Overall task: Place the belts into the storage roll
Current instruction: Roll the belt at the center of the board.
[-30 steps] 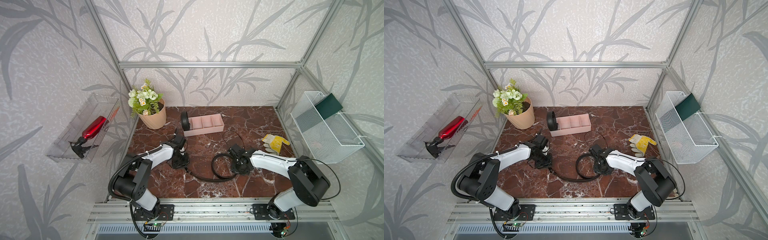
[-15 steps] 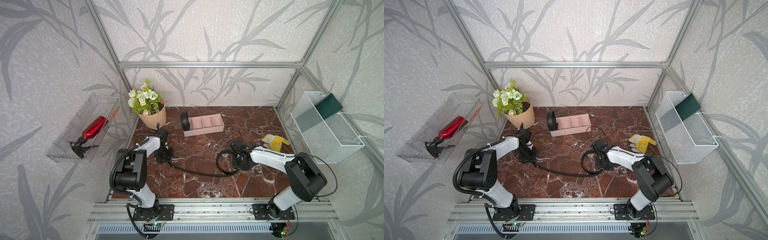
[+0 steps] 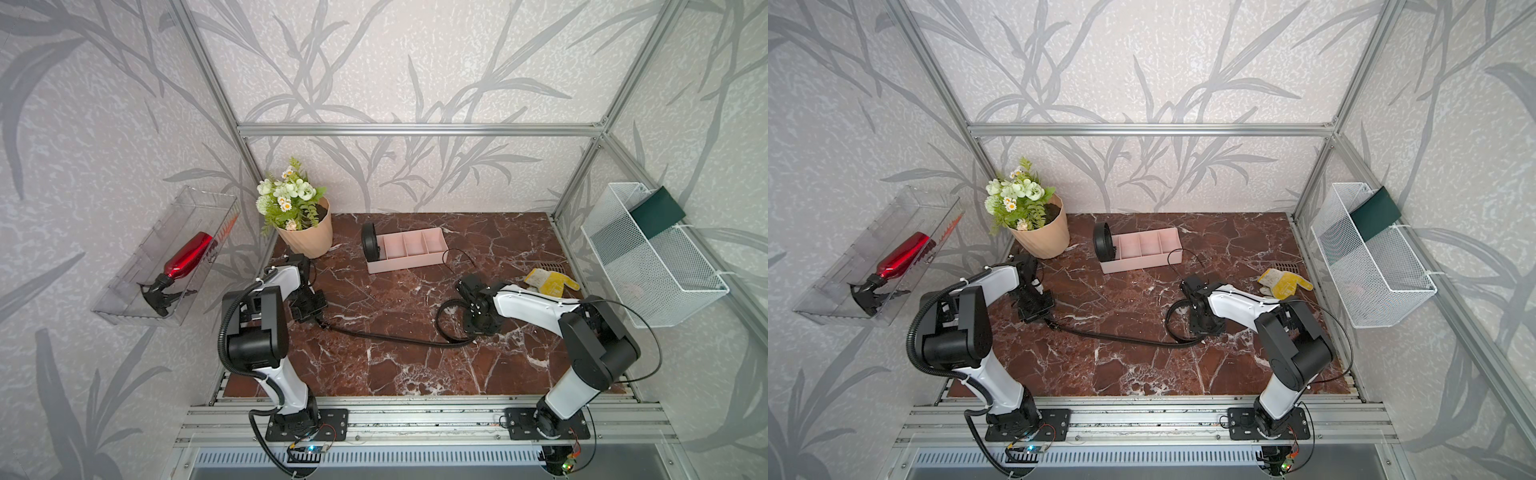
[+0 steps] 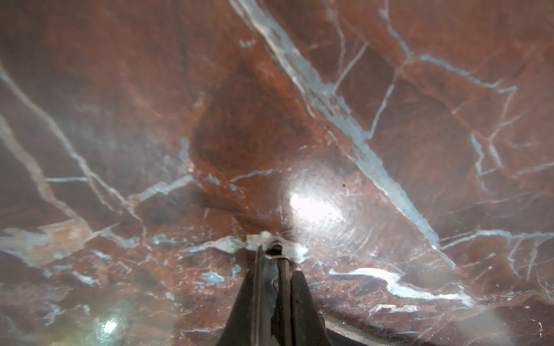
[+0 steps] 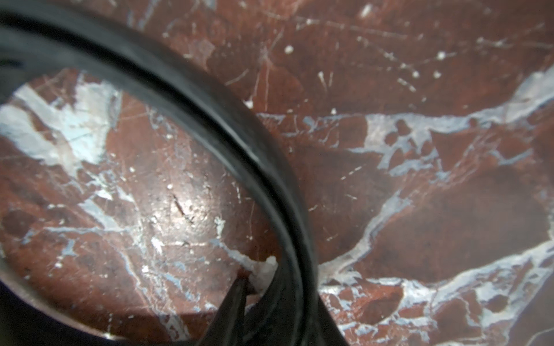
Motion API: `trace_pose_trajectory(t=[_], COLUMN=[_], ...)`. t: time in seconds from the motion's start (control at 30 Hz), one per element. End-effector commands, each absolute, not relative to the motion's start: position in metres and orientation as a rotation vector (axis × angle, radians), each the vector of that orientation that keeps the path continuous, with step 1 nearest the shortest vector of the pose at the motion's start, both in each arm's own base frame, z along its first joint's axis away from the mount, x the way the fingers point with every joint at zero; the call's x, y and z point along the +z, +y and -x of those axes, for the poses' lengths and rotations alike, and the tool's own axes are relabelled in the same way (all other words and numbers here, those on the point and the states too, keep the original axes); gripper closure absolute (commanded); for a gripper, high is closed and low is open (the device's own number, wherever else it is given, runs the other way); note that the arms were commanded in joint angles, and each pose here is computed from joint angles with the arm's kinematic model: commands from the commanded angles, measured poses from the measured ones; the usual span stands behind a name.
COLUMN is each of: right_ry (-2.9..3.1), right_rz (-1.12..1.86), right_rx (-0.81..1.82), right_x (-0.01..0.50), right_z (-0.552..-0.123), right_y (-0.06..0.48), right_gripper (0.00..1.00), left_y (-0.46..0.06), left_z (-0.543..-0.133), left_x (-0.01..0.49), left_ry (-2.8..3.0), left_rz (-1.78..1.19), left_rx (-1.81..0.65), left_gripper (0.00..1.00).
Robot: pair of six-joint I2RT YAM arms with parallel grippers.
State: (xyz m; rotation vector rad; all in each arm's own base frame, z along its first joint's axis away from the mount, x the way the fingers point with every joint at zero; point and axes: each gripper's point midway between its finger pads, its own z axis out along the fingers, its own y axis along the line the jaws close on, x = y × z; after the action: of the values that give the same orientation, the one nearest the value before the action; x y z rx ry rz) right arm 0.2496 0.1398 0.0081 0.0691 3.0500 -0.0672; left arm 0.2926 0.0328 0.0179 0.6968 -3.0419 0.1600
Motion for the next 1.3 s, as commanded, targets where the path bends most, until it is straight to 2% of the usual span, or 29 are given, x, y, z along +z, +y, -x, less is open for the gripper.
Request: trace_pose_trajectory(t=[0.0, 0.4, 0.8, 0.83, 0.9, 0.97, 1.13, 1.27], right_ry=[3.133, 3.141, 3.155, 3.153, 3.152, 3.126, 2.987, 2.868], right_rz=[-0.019, 0.025, 0.061, 0.066, 0.089, 0.168, 0.485, 0.79], right_rx=[-0.258, -0.256, -0.256, -0.254, -0.259, -0.262, -0.274, -0.053], right_x=[-0.027, -0.03, -0.035, -0.035, -0.035, -0.032, -0.012, -0.007], right_z=[-0.231, -0.233, -0.235, -0.236, -0.236, -0.239, -0.254, -0.255], right_y=[0.115, 0.117, 0.118, 0.119, 0.119, 0.123, 0.151, 0.204], right_gripper=[0.68, 0.66, 0.65, 0.67, 0.83, 0.9, 0.97, 0.99], left_y=[0.067, 0.118, 0.146, 0.145, 0.144, 0.141, 0.124, 0.108], left_z=[-0.285, -0.286, -0.289, -0.29, -0.291, -0.293, -0.301, -0.313], left_x=[0.011, 0.024, 0.019, 0.018, 0.017, 0.016, 0.014, 0.012], left_ry=[-3.021, -3.0, -2.956, -2.956, -2.959, -2.973, -3.014, -3.038], left_rz=[-0.71, -0.918, -0.96, -0.956, -0.957, -0.964, -0.946, -0.938], left_rx=[-0.03, -0.115, -0.178, -0.174, -0.156, -0.133, -0.062, 0.047], left_gripper=[1.0, 1.0, 1.0, 1.0, 1.0, 1.0, 1.0, 1.0])
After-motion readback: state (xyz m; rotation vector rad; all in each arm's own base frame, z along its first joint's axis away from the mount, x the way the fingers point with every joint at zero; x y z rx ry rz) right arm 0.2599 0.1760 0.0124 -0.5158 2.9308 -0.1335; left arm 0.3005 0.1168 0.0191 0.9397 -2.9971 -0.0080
